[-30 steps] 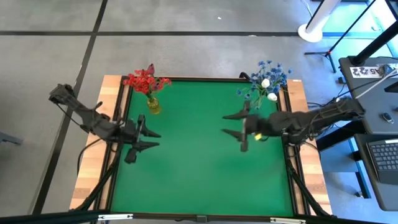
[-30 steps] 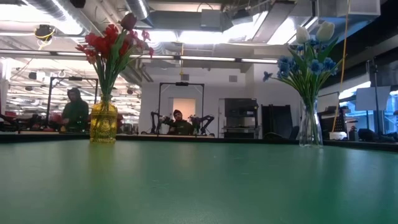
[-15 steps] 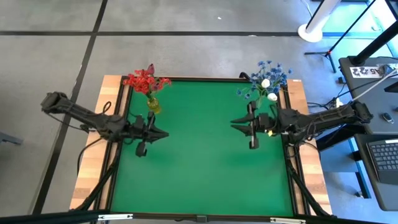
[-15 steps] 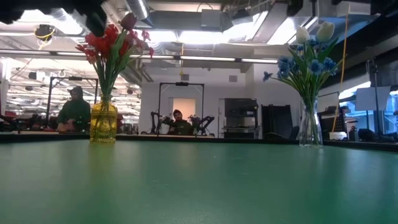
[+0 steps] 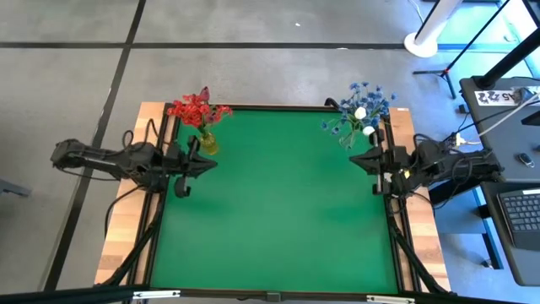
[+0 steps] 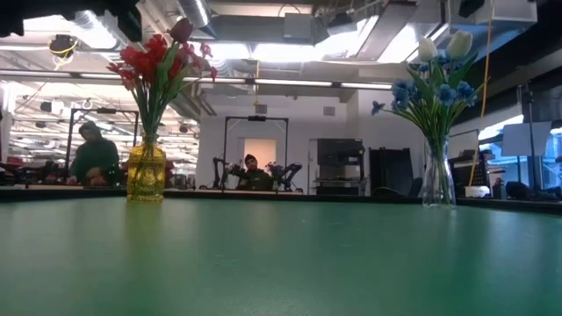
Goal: Sort flowers into vase by color
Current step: Return to Home Position
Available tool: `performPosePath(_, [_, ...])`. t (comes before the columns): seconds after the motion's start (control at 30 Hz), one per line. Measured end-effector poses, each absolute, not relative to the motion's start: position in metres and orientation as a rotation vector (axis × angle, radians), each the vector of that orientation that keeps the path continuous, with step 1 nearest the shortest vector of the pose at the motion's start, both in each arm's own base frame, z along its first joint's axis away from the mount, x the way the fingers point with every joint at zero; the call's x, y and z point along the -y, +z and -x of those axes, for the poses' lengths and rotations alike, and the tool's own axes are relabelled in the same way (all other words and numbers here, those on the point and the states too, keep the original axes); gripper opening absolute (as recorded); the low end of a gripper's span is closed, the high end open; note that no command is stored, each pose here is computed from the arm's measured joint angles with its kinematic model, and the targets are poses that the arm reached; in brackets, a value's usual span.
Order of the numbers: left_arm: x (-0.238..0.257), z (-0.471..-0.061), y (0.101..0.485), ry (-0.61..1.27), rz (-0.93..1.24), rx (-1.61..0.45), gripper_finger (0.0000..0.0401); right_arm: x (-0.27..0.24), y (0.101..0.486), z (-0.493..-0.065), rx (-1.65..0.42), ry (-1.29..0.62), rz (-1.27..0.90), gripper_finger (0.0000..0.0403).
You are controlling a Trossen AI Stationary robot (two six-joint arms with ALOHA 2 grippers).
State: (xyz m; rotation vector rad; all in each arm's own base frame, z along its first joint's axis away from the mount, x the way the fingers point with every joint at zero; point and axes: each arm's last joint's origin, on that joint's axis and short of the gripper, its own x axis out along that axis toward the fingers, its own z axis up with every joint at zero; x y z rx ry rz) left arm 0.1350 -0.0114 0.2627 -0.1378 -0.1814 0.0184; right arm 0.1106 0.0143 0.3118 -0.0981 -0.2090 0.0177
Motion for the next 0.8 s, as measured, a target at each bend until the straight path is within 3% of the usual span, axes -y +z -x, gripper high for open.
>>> performPosePath(0.27, [-0.006, -0.154, 0.248, 0.018, 0.174, 0.071, 0.0000, -0.012, 0.271, -0.107, 0.163, -0.025, 0.132, 0.0002])
performPosePath(0.5, [-0.028, -0.174, 0.241, -0.036, 0.194, 0.080, 0.0000, 0.003, 0.257, -0.117, 0.119, -0.063, 0.093, 0.0001])
performPosePath(0.8, [-0.039, -0.147, 0.246, 0.020, 0.196, 0.046, 0.0000, 0.016, 0.255, -0.096, 0.106, -0.064, 0.041, 0.0001])
